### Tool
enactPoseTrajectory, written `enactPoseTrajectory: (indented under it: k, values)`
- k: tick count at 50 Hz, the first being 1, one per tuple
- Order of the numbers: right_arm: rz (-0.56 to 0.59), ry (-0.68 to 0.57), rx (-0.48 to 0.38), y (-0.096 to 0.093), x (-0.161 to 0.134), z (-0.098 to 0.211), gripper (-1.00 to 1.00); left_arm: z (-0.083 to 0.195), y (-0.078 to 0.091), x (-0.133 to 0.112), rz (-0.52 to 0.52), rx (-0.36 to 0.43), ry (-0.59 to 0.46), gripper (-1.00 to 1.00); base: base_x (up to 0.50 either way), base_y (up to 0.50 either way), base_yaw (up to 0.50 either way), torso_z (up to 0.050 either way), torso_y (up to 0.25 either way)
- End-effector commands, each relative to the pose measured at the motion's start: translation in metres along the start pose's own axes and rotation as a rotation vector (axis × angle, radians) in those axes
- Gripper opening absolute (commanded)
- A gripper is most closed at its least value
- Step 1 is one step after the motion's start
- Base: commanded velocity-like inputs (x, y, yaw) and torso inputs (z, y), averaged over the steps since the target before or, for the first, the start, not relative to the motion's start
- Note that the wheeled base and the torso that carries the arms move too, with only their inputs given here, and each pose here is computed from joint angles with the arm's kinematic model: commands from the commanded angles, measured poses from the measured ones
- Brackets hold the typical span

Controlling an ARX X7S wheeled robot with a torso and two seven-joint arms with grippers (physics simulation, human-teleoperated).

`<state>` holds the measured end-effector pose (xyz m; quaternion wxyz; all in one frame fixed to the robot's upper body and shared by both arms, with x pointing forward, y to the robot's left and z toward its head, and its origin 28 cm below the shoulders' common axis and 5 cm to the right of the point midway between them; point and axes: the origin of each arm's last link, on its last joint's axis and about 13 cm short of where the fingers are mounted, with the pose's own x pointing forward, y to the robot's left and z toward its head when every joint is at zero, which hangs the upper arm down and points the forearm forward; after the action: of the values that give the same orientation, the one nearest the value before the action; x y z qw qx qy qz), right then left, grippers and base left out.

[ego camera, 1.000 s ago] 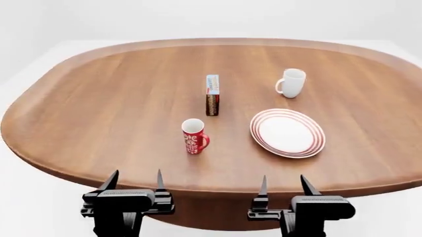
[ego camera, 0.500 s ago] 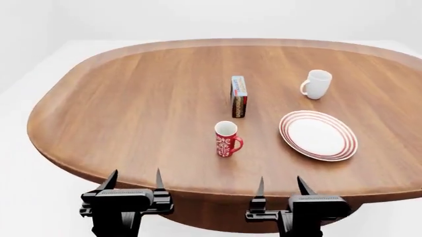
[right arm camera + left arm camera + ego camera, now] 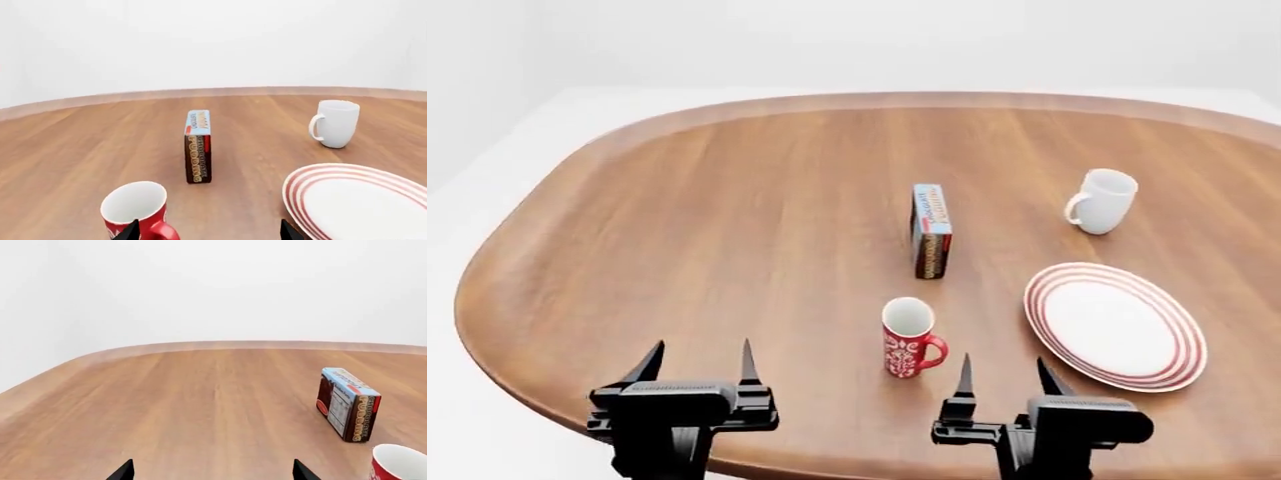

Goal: Pick up the red mug and put it on the plate

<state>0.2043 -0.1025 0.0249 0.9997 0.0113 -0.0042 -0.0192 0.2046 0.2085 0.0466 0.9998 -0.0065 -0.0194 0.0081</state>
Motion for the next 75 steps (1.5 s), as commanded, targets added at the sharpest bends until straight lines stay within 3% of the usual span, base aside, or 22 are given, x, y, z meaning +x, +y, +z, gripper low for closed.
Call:
enactPoseTrajectory:
  k: [1,8,38,54,73,75]
  values:
    - [0.002,-0.014,0.038,-0.003,-0.001,0.000,1.00,0.001,-0.001,0.000,-0.003,-0.006,-0.001,1.00,0.00,-0.50,0.00,0.000,0.000]
    - [-0.010,-0.016,0.023,-0.004,-0.002,0.003,1.00,0.004,0.000,0.001,0.010,-0.011,-0.013,1.00,0.00,-0.49,0.00,0.000,0.000]
    - [-0.015,-0.005,0.024,-0.005,-0.002,0.001,1.00,0.003,0.001,-0.002,-0.003,0.001,-0.005,1.00,0.00,0.00,0.00,0.000,0.000]
    - [-0.017,0.001,0.007,-0.005,0.003,-0.001,1.00,0.010,0.002,0.001,0.008,-0.015,-0.019,1.00,0.31,0.00,0.00,0.000,0.000]
    - [0.306,0.019,-0.115,-0.033,0.006,0.041,1.00,0.029,0.006,0.009,0.043,-0.061,-0.057,1.00,0.00,0.00,0.00,0.000,0.000]
    - [0.339,0.030,-0.094,-0.039,0.002,0.045,1.00,0.030,0.007,0.010,0.052,-0.068,-0.060,1.00,0.00,0.00,0.00,0.000,0.000]
